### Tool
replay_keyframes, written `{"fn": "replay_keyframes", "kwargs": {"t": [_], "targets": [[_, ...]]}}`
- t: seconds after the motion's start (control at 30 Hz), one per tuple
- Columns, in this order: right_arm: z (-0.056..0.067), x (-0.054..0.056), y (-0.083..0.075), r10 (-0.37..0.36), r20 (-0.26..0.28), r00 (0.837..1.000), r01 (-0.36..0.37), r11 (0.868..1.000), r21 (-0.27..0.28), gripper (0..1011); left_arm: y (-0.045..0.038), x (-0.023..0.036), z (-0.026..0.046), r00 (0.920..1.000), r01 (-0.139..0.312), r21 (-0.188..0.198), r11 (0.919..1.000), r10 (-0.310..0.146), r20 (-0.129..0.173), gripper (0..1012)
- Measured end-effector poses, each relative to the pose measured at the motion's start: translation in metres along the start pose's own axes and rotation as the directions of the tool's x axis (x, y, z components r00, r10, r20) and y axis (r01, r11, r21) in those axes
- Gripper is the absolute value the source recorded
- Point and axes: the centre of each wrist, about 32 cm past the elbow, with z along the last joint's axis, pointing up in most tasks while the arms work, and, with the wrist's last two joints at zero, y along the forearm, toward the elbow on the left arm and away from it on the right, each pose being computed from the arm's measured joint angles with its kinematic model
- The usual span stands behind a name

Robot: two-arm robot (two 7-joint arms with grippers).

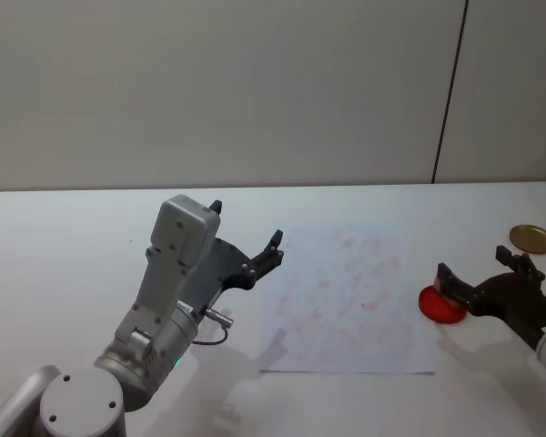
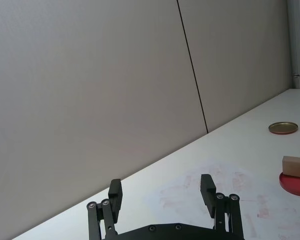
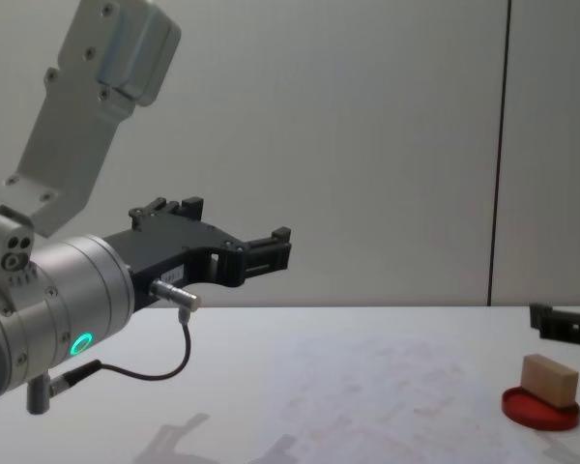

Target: Use the one hand to pick up the stamp and affix it onto the A4 paper.

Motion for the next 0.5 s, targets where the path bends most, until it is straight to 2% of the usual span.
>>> {"fn": "replay_keyframes", "kwargs": {"t": [0.5], "targets": [[-0.007, 0.011, 0.016, 0.025, -0.021, 0.999, -0.027, 0.995, -0.098, 1001, 0.0, 0.0, 0.0, 1.0, 0.0, 0.0, 1.0, 0.0, 0.0, 993]]}}
